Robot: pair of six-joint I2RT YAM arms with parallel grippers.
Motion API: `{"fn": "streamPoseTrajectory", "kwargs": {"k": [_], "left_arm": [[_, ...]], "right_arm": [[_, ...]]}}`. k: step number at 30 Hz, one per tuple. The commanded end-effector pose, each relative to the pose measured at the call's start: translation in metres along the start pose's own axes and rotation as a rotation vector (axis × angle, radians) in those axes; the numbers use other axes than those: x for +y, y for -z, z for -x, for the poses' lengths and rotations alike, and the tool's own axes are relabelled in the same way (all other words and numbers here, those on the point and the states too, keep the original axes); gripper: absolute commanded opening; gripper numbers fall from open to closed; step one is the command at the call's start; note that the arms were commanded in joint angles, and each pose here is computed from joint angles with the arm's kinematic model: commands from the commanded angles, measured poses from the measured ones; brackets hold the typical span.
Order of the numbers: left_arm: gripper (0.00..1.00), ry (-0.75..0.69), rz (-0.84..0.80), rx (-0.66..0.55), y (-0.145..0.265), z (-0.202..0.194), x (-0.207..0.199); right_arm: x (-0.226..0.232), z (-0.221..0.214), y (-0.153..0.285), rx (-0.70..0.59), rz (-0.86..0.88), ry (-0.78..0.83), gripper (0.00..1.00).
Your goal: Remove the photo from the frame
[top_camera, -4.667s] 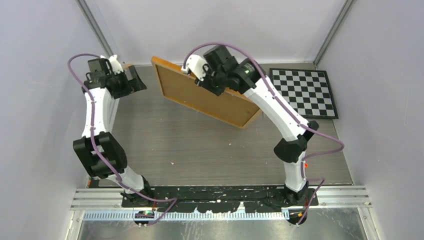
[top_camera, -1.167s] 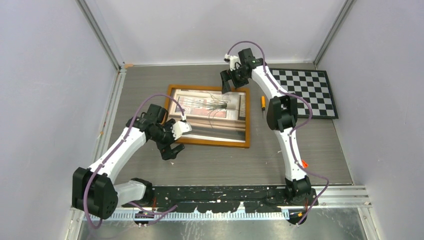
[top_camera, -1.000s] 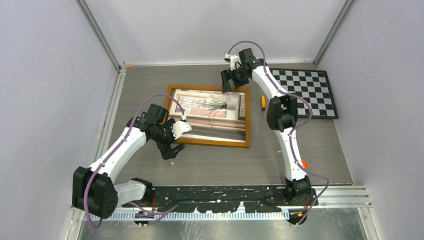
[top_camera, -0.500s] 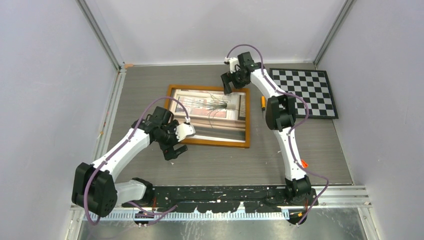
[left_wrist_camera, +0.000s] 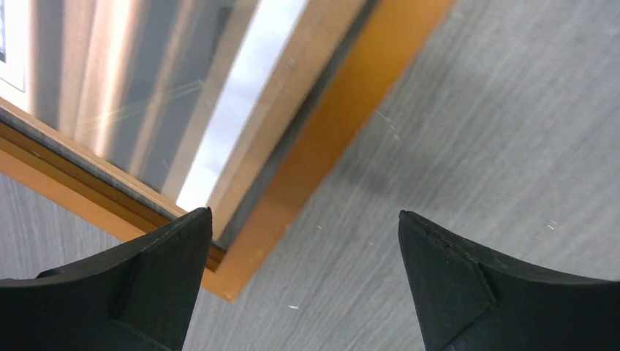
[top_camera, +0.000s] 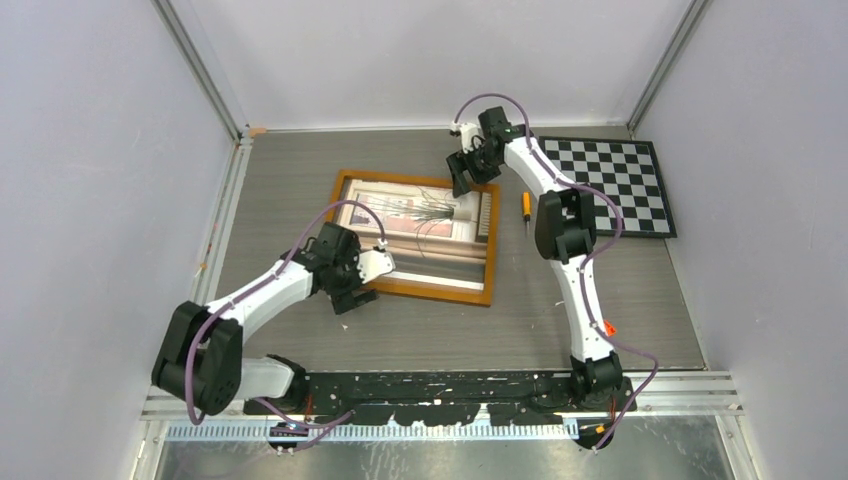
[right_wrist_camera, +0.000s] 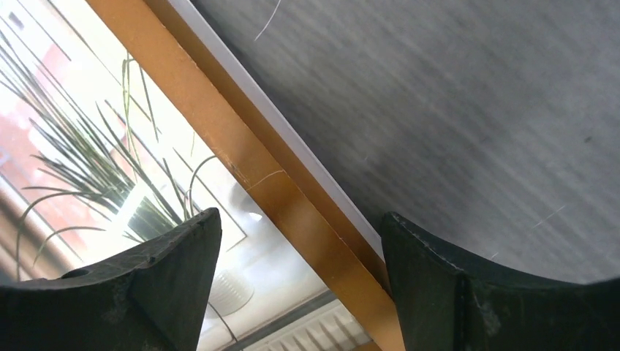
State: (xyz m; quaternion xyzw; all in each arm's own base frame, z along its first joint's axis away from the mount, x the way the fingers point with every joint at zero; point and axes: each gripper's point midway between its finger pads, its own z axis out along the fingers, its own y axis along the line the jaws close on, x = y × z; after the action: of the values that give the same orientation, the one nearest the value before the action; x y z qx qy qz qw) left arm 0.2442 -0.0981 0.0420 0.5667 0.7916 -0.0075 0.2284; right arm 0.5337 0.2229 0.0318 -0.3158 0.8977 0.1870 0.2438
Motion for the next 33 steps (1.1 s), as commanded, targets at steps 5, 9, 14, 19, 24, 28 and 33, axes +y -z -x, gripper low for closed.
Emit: {"fn": "streamPoseTrajectory", "kwargs": {"k": [5,9,14,19,24,28,33], "left_arm": [[1.0,-0.065,0.128,-0.017,-0.02,0.008,0.038],[1.0,-0.049,0.145,-0.018,-0.025,0.004,0.052],[1.0,-0.002,0.163,-0.024,-0.028,-0.003,0.077],[1.0,-0.023,0.165,-0.045,-0.036,0.001,0.095],[1.0,-0.032,0.179,-0.05,-0.046,0.007,0.115],[1.0,0.022,0.195,-0.051,-0.055,0.01,0.136],[1.0,0.067,0.19,-0.066,-0.067,0.018,0.15]], "right_arm": [[0.059,-0.081,0.019,0.265,0.17,-0.255,0.81],[0.072,-0.101,0.029,0.3,0.185,-0.308,0.81],[0.096,-0.125,0.042,0.347,0.23,-0.395,0.79],[0.13,-0.15,0.053,0.392,0.277,-0.435,0.79],[0.165,-0.174,0.063,0.448,0.312,-0.425,0.79],[0.184,-0.194,0.07,0.493,0.322,-0.378,0.79],[0.199,-0.205,0.074,0.51,0.318,-0.312,0.79]]}}
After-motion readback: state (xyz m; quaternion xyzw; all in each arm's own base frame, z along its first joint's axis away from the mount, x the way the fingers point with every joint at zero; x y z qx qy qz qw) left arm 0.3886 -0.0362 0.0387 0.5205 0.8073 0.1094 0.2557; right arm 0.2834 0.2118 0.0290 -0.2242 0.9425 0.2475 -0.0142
